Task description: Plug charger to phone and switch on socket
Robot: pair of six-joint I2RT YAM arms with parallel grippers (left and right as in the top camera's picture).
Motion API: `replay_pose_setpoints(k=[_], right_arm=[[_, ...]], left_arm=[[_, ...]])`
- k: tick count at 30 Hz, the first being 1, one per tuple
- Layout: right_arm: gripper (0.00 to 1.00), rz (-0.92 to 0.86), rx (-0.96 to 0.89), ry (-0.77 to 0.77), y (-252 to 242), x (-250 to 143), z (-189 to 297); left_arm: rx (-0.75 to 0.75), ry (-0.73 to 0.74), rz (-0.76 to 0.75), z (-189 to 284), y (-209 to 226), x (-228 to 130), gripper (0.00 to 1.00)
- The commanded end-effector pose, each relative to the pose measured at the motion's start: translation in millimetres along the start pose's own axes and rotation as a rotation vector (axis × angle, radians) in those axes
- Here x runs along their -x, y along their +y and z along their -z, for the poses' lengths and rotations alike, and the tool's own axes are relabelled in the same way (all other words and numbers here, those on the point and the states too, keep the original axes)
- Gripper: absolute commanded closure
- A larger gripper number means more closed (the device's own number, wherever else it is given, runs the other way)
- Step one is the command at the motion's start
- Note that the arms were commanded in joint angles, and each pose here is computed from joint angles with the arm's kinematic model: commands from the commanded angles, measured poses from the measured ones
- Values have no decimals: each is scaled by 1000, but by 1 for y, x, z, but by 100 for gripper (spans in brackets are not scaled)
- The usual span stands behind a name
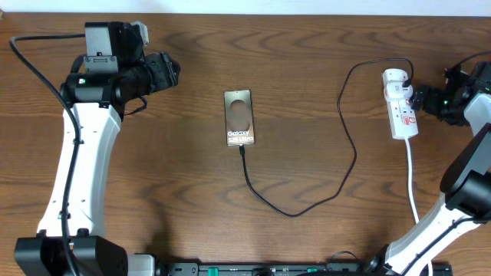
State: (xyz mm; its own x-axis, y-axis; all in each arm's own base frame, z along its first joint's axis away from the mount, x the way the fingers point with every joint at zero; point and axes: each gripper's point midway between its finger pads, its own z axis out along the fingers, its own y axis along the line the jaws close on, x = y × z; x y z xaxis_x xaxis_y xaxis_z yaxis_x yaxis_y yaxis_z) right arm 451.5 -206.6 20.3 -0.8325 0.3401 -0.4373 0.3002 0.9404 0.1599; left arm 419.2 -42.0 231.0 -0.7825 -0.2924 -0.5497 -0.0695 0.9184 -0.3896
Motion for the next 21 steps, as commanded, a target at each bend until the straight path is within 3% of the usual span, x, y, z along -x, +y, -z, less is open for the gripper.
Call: replay_pose_setpoints(k=[1, 21], right_arm=[[1, 8, 7, 29, 3, -10, -7], [1, -34, 123, 125, 20, -39, -27]], left_arm=[[11, -18, -11, 6, 1, 3, 35], [11, -18, -10, 6, 1, 3, 35]])
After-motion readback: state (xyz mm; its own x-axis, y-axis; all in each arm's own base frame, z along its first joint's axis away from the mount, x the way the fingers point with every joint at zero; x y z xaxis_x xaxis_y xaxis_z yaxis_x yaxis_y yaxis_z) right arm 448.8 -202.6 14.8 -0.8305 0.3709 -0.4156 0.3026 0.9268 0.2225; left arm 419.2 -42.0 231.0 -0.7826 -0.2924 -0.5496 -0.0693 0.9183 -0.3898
